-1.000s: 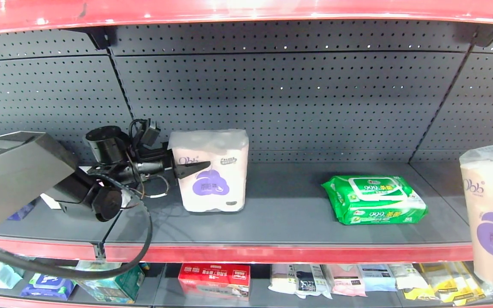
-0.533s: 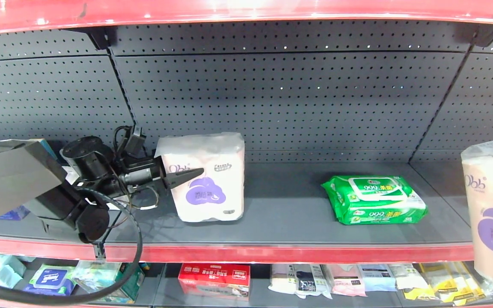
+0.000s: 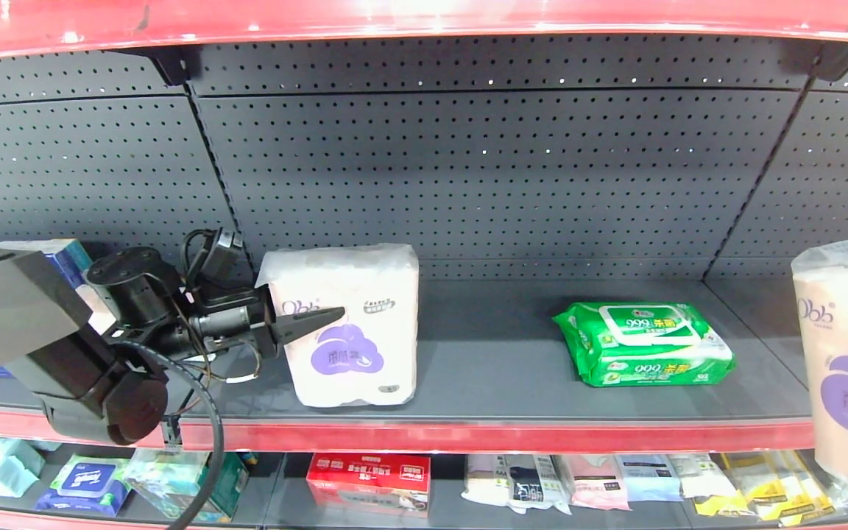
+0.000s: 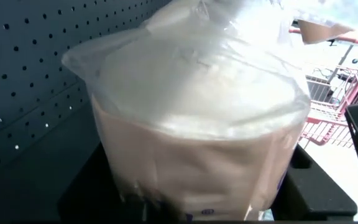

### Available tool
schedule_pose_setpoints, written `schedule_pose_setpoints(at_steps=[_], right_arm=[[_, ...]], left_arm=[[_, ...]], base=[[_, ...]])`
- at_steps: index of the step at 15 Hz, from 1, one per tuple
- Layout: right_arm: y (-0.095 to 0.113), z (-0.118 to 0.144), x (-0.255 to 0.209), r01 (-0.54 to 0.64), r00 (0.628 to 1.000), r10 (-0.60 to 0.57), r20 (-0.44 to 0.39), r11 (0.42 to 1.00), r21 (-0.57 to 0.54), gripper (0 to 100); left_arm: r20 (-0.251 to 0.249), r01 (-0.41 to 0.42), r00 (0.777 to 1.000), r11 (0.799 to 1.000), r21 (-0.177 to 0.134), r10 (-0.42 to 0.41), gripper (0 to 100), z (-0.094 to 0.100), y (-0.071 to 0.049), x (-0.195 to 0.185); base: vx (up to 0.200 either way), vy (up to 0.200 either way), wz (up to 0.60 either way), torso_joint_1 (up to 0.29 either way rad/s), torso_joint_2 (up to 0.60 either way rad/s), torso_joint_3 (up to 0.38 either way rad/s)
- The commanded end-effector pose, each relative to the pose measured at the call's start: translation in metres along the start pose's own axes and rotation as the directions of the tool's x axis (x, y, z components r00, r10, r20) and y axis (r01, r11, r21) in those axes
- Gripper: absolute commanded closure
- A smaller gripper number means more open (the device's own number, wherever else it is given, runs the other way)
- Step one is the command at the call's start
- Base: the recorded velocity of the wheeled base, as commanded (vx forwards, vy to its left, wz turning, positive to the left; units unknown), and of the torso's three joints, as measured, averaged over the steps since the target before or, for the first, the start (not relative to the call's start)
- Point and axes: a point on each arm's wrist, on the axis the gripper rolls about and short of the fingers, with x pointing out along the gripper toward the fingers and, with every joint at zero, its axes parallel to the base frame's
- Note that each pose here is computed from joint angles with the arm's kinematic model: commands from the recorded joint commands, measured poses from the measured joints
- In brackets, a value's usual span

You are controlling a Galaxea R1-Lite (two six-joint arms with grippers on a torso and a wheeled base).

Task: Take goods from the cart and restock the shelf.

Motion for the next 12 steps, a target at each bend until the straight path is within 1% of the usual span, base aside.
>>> schedule_pose_setpoints(at_steps=[1,3,6,8,9,11,12], right_arm=[[0.000,-0.001,-0.001,0.000,1.000,0.000,0.001,1.000,-0.002,100],[0.000,-0.002,-0.002,0.000,1.000,0.000,0.001,1.000,0.000,100],[0.000,-0.001,-0.002,0.002,1.000,-0.002,0.004,1.000,0.000,100],[0.001,-0.002,-0.002,0.002,1.000,-0.002,0.001,1.000,0.000,100],[0.001,-0.002,-0.002,0.002,1.000,-0.002,0.001,1.000,0.000,100],[0.001,-0.002,-0.002,0.001,1.000,-0.001,0.000,1.000,0.000,100],[0.001,-0.002,-0.002,0.002,1.000,-0.002,0.001,1.000,-0.002,100]], left_arm=[[-0.004,-0.005,1.000,1.000,-0.007,0.005,100,-0.002,-0.001,-0.001],[-0.010,-0.003,1.000,1.000,0.001,0.003,100,-0.005,-0.001,-0.001],[-0.018,-0.001,1.000,1.000,-0.006,0.001,100,-0.011,-0.001,-0.001],[-0.025,0.003,1.000,1.000,0.004,-0.003,100,-0.015,-0.001,0.000],[-0.027,0.003,1.000,1.000,0.005,-0.003,100,-0.016,-0.001,0.000],[-0.036,0.002,0.999,1.000,-0.008,-0.002,100,-0.023,0.001,-0.001],[-0.037,0.002,0.999,1.000,-0.003,-0.002,100,-0.024,0.001,0.000]], base=[[0.000,0.000,0.00,0.000,0.00,0.000],[0.000,0.000,0.00,0.000,0.00,0.000],[0.000,0.000,0.00,0.000,0.00,0.000],[0.000,0.000,0.00,0.000,0.00,0.000],[0.000,0.000,0.00,0.000,0.00,0.000],[0.000,0.000,0.00,0.000,0.00,0.000],[0.000,0.000,0.00,0.000,0.00,0.000]])
